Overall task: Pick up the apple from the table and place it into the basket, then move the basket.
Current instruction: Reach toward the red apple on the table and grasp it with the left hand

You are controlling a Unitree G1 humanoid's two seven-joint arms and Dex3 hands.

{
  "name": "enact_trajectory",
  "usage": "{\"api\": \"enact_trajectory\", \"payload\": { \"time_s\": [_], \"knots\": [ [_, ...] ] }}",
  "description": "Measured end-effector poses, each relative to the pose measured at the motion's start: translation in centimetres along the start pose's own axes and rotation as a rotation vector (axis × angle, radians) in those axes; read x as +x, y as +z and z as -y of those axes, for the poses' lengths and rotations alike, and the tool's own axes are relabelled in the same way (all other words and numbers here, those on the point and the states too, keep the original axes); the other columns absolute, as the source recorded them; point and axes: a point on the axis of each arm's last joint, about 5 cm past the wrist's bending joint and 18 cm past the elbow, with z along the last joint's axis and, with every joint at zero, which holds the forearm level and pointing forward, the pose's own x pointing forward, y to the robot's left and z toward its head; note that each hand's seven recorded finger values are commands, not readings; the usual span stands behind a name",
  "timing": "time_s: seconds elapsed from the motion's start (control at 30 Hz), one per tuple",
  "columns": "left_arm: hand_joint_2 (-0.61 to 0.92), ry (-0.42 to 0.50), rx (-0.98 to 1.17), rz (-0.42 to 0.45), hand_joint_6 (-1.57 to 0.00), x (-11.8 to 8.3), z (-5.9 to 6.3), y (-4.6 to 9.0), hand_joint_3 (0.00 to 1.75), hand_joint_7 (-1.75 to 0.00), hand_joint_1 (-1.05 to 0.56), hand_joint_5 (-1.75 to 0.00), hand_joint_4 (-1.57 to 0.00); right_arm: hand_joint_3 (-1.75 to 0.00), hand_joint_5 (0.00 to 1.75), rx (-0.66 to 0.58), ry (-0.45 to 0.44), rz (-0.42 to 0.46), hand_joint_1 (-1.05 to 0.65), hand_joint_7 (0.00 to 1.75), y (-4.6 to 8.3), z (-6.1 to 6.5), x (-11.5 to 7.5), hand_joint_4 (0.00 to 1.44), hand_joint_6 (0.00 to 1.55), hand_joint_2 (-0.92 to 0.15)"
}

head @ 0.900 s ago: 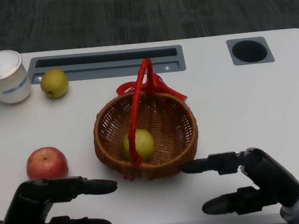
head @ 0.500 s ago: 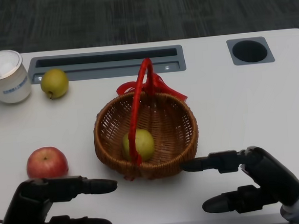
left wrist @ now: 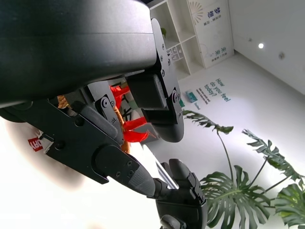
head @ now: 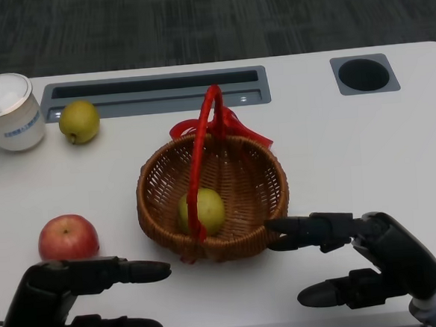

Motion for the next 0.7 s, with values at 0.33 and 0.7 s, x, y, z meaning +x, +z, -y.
{"api": "enact_trajectory", "payload": {
  "time_s": [0.33, 0.7],
  "knots": [
    [0.71, 0.024, 0.170, 0.021, -0.93, 0.0, -0.5, 0.4, 0.00, 0.00, -0.62, 0.00, -1.01, 0.00, 0.00, -0.019, 0.010, 0.004, -0.43, 0.02, 0.1, 0.1, 0.0, 0.87, 0.69, -0.80],
    [0.68, 0.085, 0.623, -0.048, -0.54, 1.4, -3.3, 0.1, 0.00, 0.00, -0.79, 0.00, -0.62, 0.00, 0.00, -0.026, 0.015, 0.011, -0.42, 0.00, 0.1, 0.0, 0.1, 0.87, 0.70, -0.80]
  ]
}}
